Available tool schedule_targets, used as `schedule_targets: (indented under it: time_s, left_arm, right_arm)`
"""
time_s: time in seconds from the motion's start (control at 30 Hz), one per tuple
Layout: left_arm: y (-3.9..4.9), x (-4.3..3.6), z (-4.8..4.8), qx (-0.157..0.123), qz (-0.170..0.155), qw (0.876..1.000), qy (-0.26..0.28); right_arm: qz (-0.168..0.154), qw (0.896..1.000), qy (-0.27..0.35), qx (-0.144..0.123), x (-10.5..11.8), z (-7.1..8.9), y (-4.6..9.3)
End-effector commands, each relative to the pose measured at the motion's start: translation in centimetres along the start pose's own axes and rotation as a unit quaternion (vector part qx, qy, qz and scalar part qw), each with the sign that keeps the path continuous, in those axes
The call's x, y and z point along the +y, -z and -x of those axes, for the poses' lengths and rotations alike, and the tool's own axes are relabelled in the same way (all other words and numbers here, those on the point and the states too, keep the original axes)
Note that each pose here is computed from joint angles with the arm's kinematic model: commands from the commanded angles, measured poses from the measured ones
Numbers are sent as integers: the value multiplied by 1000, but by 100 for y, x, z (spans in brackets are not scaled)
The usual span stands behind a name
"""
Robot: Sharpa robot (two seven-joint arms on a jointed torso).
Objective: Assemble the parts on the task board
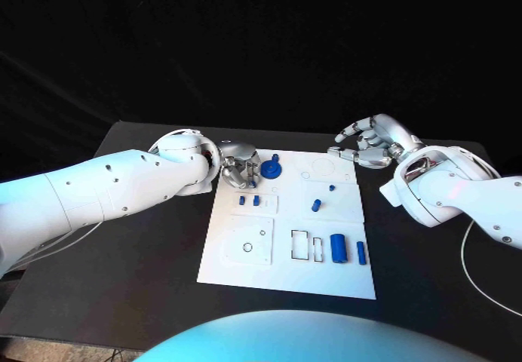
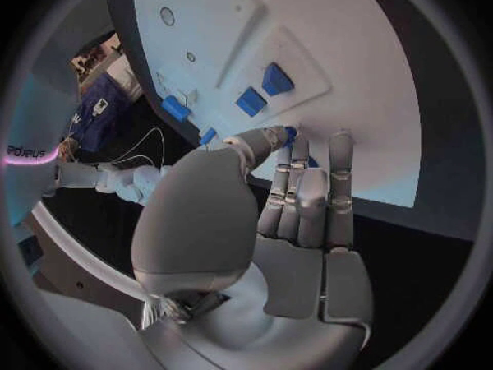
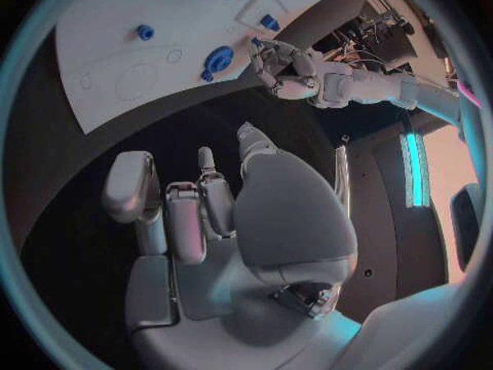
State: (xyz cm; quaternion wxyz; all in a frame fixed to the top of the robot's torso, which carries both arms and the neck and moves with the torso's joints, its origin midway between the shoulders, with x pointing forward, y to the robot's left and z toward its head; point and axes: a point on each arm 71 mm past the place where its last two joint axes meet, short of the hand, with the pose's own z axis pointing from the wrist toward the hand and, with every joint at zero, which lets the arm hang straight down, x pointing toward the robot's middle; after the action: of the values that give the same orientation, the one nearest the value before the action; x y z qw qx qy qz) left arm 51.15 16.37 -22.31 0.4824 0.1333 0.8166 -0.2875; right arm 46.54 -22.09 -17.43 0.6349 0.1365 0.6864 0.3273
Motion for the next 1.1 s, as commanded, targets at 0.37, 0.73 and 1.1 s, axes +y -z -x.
schedule_targets:
  time_s: [0.37, 0.73, 1.1]
  left_arm:
    - [-43, -22, -47, 20, 2, 1000, 2]
    - [-51, -4, -54, 17, 7, 1000, 1]
    - [-40, -9, -41, 6, 3, 1000, 2]
  right_arm:
    - [6, 1000, 2, 1, 11, -6, 1]
    - [5, 1000, 2, 1, 9, -4, 5]
    - [5, 1000, 2, 1, 8, -2, 5]
